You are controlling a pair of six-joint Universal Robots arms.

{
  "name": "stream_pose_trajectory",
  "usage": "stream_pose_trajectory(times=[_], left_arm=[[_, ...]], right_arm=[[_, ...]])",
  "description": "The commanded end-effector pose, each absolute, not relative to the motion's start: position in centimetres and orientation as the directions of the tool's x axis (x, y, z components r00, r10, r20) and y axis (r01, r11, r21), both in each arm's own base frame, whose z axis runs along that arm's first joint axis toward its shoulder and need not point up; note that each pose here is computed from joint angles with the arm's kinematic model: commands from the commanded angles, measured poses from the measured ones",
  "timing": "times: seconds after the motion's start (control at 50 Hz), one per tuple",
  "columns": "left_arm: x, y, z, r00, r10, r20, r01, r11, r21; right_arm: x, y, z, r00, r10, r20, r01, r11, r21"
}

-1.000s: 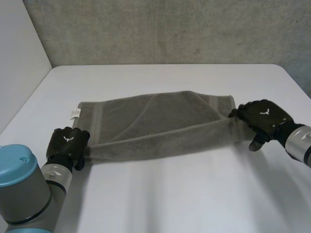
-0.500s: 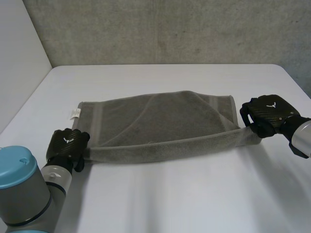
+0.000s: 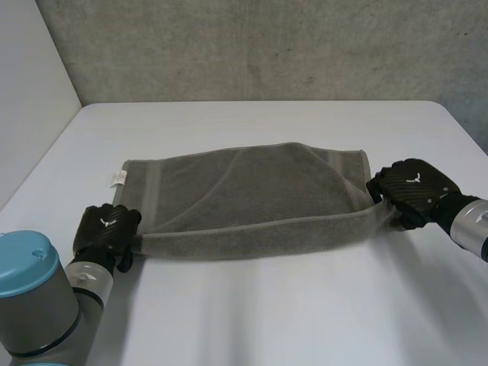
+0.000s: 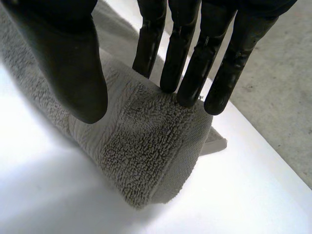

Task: Fold the towel.

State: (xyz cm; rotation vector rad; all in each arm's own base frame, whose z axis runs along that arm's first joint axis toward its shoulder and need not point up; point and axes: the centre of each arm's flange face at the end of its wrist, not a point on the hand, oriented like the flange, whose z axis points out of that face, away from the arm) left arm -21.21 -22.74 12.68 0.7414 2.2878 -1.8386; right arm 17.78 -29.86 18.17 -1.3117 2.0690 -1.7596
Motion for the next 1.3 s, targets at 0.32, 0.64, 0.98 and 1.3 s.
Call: stream_pose_trajectory(times=[0.32,0.64,0.98,1.3], left_arm=[[-21.2,-22.7,12.6,-0.874,0.3,-0.383,0.439,0.147,-0.886],[-21.2,-22.7,12.6,-0.874,0.3,-0.383,0.439,0.147,-0.886],[-21.0,-22.3,21.1,-0.907,0.214,-0.363,0.354,-0.082,-0.932],[-21.5,-20.9,26.3,-0.876,0.318,-0.363,0.344,-0.116,-0.932]], right_arm=[[18.0,-29.5,16.5,-0.517,-0.687,0.511,-0.612,-0.122,-0.782],[17.8,-30.1,13.8,-0.472,-0.715,0.516,-0.657,-0.105,-0.747],[17.4,-30.1,26.2,-0.745,-0.564,0.357,-0.361,-0.11,-0.926],[15.4,-27.4,33.0,-0.799,-0.486,0.354,-0.355,-0.095,-0.93]])
